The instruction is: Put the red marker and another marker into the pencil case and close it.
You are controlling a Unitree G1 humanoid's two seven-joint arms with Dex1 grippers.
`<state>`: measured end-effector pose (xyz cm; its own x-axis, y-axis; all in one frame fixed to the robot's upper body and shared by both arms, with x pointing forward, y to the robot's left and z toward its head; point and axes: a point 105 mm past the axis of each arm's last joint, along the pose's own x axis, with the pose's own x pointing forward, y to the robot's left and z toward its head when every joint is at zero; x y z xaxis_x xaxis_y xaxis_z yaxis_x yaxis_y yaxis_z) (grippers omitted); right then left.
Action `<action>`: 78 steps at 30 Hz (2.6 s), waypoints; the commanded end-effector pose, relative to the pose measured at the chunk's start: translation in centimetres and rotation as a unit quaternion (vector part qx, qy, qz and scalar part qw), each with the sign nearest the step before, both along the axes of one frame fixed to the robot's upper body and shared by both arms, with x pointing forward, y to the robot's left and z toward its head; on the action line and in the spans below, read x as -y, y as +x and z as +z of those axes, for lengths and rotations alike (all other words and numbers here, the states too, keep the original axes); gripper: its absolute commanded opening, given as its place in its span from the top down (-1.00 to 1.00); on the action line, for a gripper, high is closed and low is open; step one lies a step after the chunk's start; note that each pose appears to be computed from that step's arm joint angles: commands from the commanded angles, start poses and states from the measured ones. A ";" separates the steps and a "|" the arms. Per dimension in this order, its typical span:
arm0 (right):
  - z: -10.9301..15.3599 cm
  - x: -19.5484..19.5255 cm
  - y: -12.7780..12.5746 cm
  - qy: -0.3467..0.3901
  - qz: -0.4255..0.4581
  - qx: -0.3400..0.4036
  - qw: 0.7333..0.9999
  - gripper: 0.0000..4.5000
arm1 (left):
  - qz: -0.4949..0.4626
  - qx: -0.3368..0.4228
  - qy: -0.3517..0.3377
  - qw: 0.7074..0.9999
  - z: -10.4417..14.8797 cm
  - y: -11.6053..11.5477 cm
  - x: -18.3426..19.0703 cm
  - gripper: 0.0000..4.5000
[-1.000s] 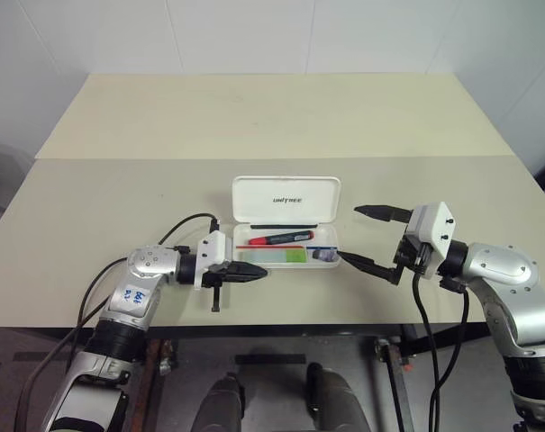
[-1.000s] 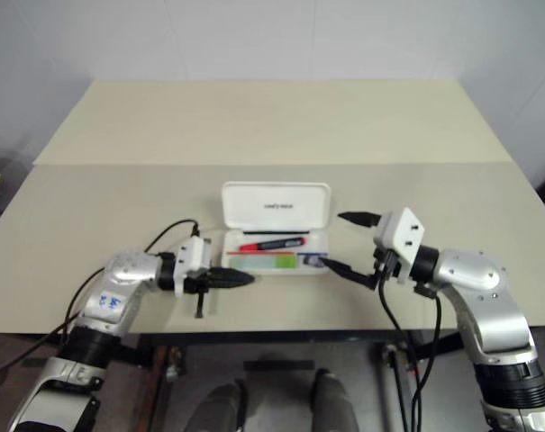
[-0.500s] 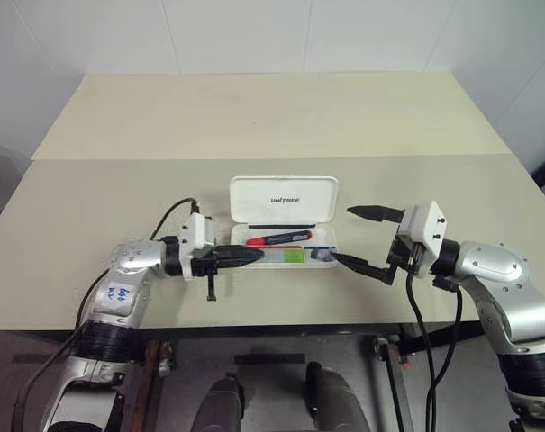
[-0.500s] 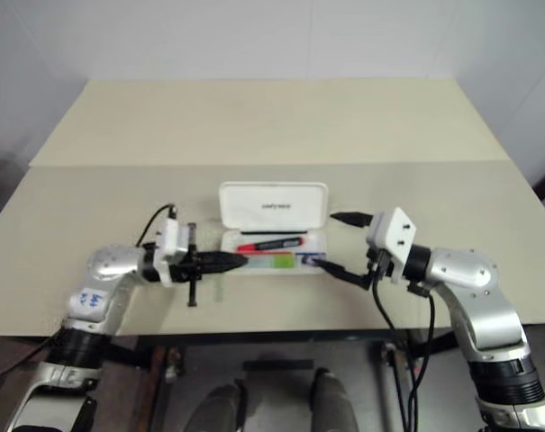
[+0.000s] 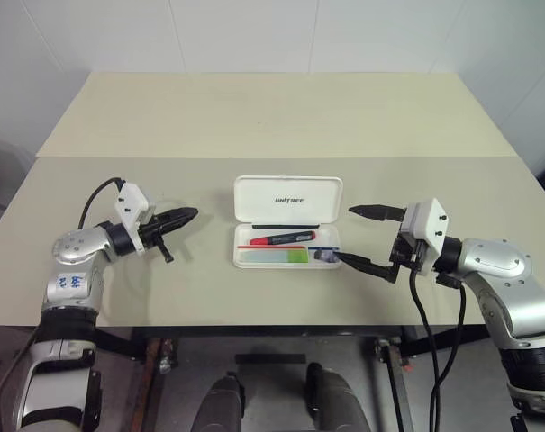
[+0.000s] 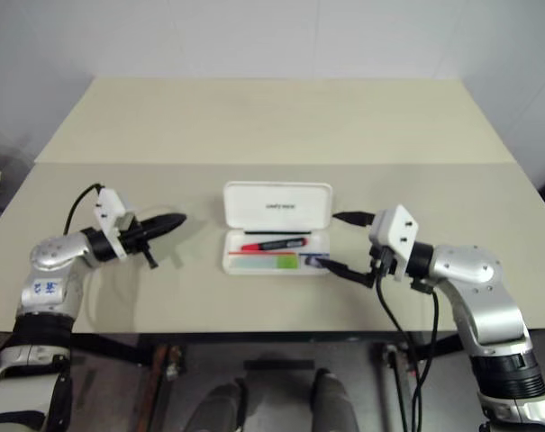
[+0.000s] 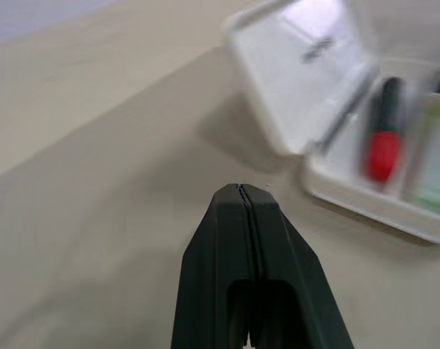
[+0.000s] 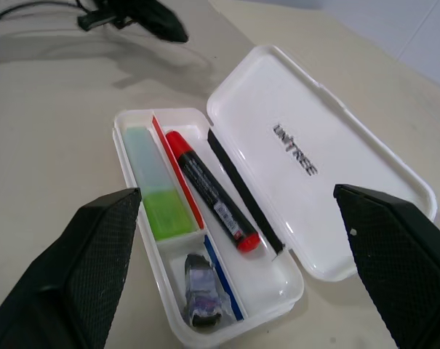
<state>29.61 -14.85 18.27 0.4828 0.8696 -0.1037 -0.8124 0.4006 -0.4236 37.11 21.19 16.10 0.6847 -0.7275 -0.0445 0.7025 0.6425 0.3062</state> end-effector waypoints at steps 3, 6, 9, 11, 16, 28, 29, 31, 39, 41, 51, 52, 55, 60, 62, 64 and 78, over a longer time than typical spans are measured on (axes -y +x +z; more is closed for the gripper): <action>1.1 0.7 -0.1 -0.004 -0.001 0.030 1.000 -1.00 | 0.027 0.023 0.009 0.999 0.8 3.2 2.0 0.99; 1.0 0.9 -0.1 -0.004 -0.002 0.030 1.000 -1.00 | 0.017 0.034 0.014 0.999 1.0 4.1 3.6 0.99; 0.8 1.1 -0.1 -0.004 -0.003 0.029 1.000 -1.00 | 0.005 0.037 0.023 0.999 1.0 4.6 5.1 0.99; 0.7 1.2 -0.2 -0.003 -0.004 0.028 1.000 -1.00 | -0.002 0.040 0.022 0.999 1.1 4.7 5.5 0.99; 0.4 1.0 -0.5 0.002 -0.003 0.027 1.000 -1.00 | -0.039 0.059 0.012 0.997 1.9 4.2 6.8 0.99; 1.4 -0.3 -1.0 0.010 0.003 0.031 0.999 -1.00 | -0.183 0.105 0.021 0.977 3.0 0.2 8.8 0.99; 1.5 -0.3 -0.9 0.010 0.002 0.031 0.999 -1.00 | -0.205 0.097 0.033 0.973 2.5 -0.4 9.2 0.99; 1.6 -0.3 -0.8 0.011 0.001 0.031 0.999 -1.00 | -0.234 0.084 0.048 0.967 1.9 -1.2 9.6 0.99; 2.0 0.1 -0.7 0.023 -0.009 0.030 0.999 -1.00 | -0.299 0.006 0.117 0.947 -1.3 -3.0 10.5 0.99; 2.1 0.1 -0.7 0.021 -0.010 0.031 0.999 -1.00 | -0.298 0.003 0.124 0.946 -1.7 -2.9 10.9 0.99; 2.4 -0.2 -0.9 0.029 -0.016 0.033 0.999 -1.00 | -0.311 -0.010 0.199 0.929 -4.6 -3.8 14.1 0.99; 2.4 -0.3 -1.0 0.031 -0.017 0.033 0.999 -1.00 | -0.309 -0.012 0.205 0.929 -4.7 -3.8 14.4 0.99; 2.2 -0.3 -1.1 0.037 -0.020 0.034 0.999 -1.00 | -0.309 -0.006 0.228 0.923 -5.0 -3.9 14.6 0.99; 1.7 -0.4 -1.5 0.044 -0.023 0.032 0.998 -1.00 | -0.311 -0.002 0.188 0.932 -4.0 -4.3 14.7 0.99; 1.5 -0.4 -1.5 0.044 -0.022 0.030 0.998 -1.00 | -0.305 0.001 0.138 0.942 -2.5 -4.2 14.5 0.99; 1.2 -0.3 -1.5 0.044 -0.020 0.026 0.998 -1.00 | -0.295 0.008 0.082 0.952 -0.6 -4.1 14.2 0.99; 0.8 0.6 -0.7 0.027 0.015 0.030 0.999 -1.00 | -0.245 0.027 0.010 0.969 1.9 -5.9 7.2 0.00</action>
